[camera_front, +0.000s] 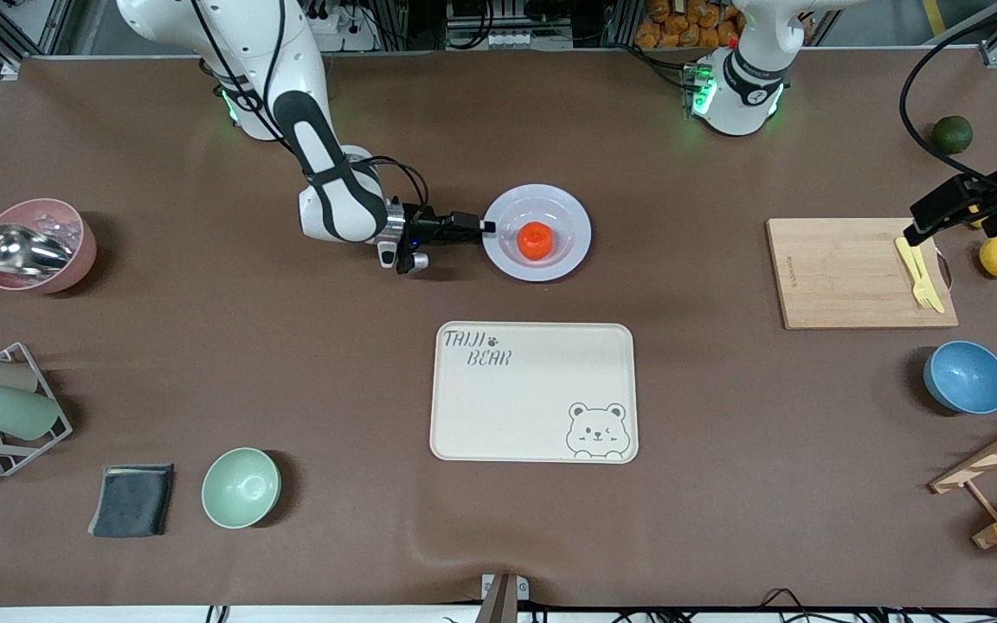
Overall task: Place orange and plate with both arms
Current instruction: 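Grip the plate rim with the right gripper and slide it onto the tray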
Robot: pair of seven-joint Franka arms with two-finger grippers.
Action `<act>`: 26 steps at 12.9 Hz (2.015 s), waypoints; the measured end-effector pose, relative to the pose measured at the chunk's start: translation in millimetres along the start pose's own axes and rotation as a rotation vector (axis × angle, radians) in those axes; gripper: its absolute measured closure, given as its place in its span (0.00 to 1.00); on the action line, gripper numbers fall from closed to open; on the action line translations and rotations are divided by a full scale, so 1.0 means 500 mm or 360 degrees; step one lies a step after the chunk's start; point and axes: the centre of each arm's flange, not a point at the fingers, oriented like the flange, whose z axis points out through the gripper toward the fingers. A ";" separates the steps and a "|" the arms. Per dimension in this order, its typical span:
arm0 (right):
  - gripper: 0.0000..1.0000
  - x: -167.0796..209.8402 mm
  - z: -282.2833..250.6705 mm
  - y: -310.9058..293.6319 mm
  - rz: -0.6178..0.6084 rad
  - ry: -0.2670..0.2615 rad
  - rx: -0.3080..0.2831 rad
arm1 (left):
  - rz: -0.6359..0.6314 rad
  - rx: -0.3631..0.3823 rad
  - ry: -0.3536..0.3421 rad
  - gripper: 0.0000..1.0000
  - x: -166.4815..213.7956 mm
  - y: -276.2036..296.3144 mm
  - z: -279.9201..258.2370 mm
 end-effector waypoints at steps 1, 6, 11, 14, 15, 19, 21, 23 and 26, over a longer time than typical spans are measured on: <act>0.49 0.000 0.002 0.004 0.0001 0.0007 0.0001 | 0.0002 0.0001 -0.0008 0.00 -0.001 0.001 0.001; 0.65 -0.013 0.021 0.007 0.0010 0.0009 0.0011 | 0.0008 0.0003 -0.0019 0.00 -0.003 0.005 0.003; 0.81 -0.015 0.025 0.005 0.0011 0.0015 0.0018 | 0.0012 0.0002 -0.0020 0.00 -0.004 0.008 0.004; 0.94 -0.010 0.028 -0.012 -0.0024 0.0009 0.0069 | 0.0013 -0.0002 -0.0026 0.00 -0.004 0.009 0.007; 0.94 -0.009 0.028 -0.013 -0.0024 0.0011 0.0071 | 0.0013 -0.0002 -0.0028 0.00 -0.004 0.009 0.008; 0.95 0.001 0.033 -0.028 -0.0003 0.0066 0.0119 | 0.0014 -0.0004 -0.0029 0.00 -0.004 0.010 0.009; 0.95 0.008 0.036 -0.039 -0.0004 0.0085 0.0142 | 0.0014 -0.0019 -0.0031 0.00 -0.005 0.012 0.009; 0.95 0.013 0.042 -0.056 -0.0002 0.0098 0.0172 | 0.0013 -0.0032 -0.0034 0.00 -0.005 0.013 0.009; 0.95 0.013 0.045 -0.107 0.0019 0.0103 0.0239 | 0.0013 -0.0033 -0.0034 0.00 -0.005 0.013 0.009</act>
